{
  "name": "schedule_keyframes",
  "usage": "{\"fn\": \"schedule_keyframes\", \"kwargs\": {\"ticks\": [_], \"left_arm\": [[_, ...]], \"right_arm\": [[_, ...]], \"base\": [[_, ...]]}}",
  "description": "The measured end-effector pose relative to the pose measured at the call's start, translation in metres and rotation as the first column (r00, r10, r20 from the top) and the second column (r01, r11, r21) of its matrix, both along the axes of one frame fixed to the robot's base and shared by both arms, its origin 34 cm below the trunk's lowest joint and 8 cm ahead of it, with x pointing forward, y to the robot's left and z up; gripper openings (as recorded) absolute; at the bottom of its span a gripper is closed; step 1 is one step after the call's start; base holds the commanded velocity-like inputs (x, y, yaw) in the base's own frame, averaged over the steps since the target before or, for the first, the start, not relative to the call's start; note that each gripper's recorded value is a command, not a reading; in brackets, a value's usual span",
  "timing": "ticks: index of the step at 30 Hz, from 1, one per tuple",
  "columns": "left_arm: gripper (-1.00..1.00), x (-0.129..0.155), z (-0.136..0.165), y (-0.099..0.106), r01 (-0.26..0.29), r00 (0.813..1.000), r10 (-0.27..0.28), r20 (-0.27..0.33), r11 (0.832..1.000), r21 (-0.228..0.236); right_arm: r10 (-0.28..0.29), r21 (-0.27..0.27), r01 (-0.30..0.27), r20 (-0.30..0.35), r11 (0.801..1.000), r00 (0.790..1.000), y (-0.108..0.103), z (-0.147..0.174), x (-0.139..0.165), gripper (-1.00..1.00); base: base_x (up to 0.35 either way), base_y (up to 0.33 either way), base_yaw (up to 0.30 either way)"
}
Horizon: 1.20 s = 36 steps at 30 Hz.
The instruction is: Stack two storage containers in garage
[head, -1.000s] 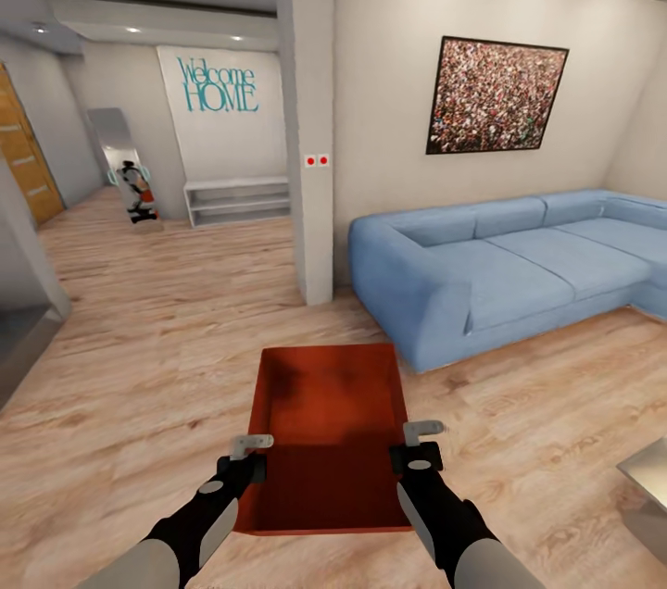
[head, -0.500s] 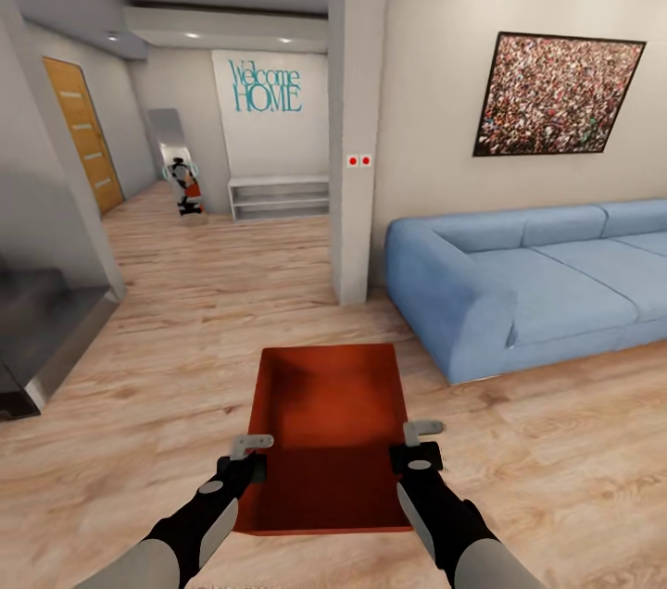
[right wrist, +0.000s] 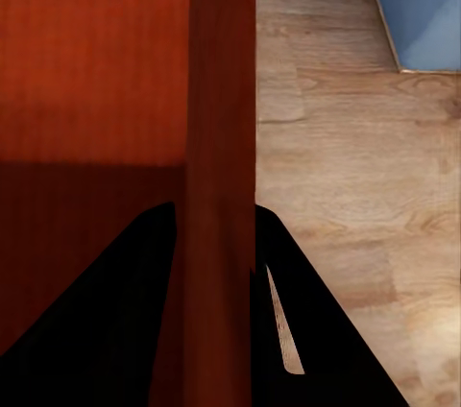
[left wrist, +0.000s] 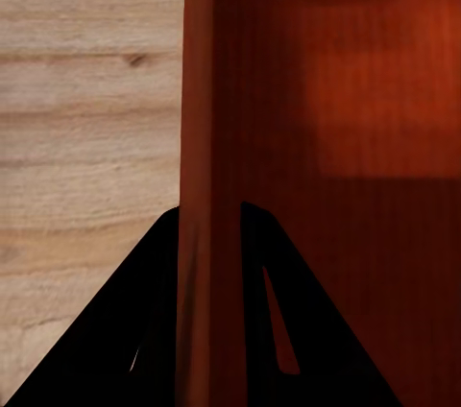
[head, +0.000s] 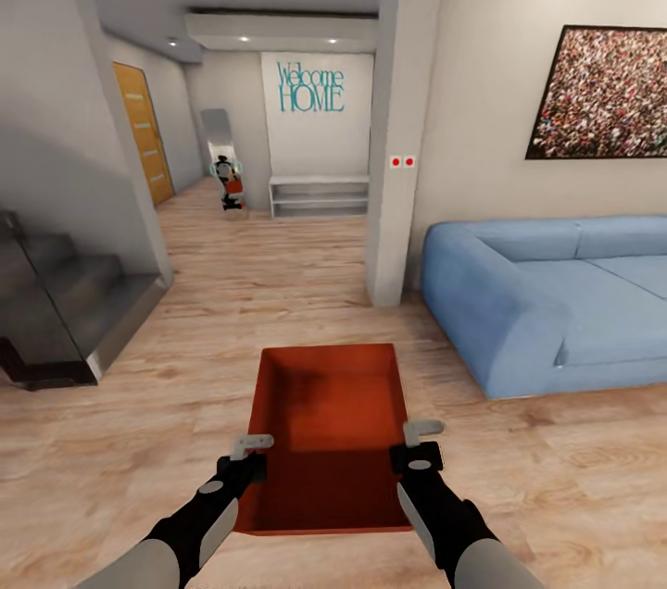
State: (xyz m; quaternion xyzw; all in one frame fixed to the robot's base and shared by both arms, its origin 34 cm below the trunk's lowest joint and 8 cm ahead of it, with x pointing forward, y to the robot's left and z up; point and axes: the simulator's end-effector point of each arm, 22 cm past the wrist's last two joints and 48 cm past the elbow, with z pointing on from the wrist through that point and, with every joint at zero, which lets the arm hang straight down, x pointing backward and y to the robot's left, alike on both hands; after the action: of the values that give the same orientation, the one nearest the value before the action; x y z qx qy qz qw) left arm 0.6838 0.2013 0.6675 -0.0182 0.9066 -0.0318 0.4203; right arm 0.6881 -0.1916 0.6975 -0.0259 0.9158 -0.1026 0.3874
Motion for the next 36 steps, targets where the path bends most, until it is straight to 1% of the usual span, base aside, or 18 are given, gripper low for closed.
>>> {"fn": "schedule_keyframes", "kwargs": {"ticks": [20,27,36], "left_arm": [[-1.00,0.0000,0.0000,-0.0001,0.000,1.000,0.000,0.000,1.000,0.000],[-1.00,-0.0003,0.0000,-0.0006,0.001,1.000,-0.001,-0.001,1.000,0.000],[-1.00,-0.0006,0.0000,-0.0006,0.003,1.000,-0.003,-0.002,1.000,0.002]], "right_arm": [[0.000,0.000,0.000,0.000,1.000,1.000,-0.0001,0.0000,0.0000,-1.00],[-0.001,0.001,0.001,-0.001,1.000,1.000,-0.0005,-0.0002,-0.0004,-1.00],[-0.004,0.003,0.004,-0.002,1.000,1.000,-0.0007,-0.0006,-0.0012,-1.00]], "base": [[0.000,0.000,0.271],[0.069,0.000,0.057],[0.309,0.000,0.004]]}}
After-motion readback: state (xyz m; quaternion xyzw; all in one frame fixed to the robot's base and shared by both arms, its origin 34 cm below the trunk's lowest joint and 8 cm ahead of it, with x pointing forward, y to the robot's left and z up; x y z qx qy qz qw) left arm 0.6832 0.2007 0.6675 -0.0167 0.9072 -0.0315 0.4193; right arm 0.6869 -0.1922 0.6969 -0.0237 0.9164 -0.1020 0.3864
